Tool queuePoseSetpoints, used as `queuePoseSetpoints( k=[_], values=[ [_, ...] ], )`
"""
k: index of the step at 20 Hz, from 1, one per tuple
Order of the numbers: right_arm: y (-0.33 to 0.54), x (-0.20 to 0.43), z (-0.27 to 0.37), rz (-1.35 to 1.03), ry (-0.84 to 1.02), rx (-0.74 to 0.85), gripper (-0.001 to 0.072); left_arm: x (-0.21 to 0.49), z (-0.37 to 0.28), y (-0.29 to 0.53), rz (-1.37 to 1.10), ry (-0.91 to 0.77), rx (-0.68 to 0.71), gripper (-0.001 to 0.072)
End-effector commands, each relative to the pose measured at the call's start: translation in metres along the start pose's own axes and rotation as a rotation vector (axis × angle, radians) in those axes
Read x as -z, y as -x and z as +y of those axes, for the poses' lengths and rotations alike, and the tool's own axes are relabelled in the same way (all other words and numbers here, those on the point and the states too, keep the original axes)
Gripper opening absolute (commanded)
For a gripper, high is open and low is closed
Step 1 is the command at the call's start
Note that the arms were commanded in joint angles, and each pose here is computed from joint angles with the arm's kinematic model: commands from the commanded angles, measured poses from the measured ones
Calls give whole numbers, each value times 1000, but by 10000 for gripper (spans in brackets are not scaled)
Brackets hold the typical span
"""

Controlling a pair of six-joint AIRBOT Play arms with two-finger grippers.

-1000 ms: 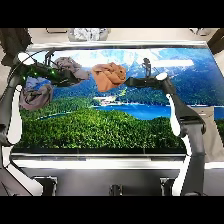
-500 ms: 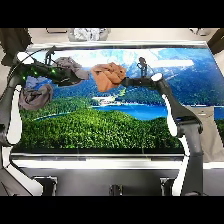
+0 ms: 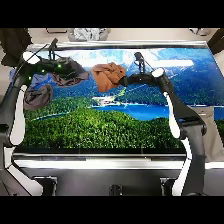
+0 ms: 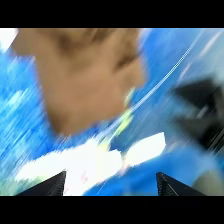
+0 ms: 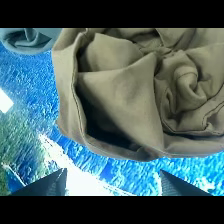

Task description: Fold the shirts.

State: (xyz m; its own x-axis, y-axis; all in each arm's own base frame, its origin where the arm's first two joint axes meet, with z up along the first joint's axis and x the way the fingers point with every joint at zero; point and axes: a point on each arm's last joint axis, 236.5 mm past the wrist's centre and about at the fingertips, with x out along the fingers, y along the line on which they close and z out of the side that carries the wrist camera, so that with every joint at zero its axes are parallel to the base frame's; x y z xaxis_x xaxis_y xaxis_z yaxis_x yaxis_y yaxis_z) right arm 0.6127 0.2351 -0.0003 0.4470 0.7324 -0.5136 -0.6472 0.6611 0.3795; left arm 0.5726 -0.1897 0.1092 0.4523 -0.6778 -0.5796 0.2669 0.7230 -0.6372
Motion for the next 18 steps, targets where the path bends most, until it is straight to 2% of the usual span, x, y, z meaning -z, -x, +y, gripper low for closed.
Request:
queuePoseSetpoints(
  k=[1,10,13,15,16,17,18],
  values=[
    [4,-2,2,10,23,7,648,-39,-38,-12,-188,31,94,719],
    [4,-4,-2,-2,-3,21,653,-28,-43,-27,-168,15,113,720],
    [5,-15,-13,-47,-16,70,653,-4,-59,-18,-49,55,217,717],
    [5,-16,-17,-54,-11,86,653,33,-68,-17,106,18,249,699],
    [5,-15,-17,-48,-9,87,653,51,-74,-15,176,-8,268,672],
    [5,-14,-18,-42,-13,91,653,68,-80,-13,242,-27,286,553],
    [5,-13,-19,-38,-13,92,653,81,-85,-11,295,-41,301,488]
  ],
)
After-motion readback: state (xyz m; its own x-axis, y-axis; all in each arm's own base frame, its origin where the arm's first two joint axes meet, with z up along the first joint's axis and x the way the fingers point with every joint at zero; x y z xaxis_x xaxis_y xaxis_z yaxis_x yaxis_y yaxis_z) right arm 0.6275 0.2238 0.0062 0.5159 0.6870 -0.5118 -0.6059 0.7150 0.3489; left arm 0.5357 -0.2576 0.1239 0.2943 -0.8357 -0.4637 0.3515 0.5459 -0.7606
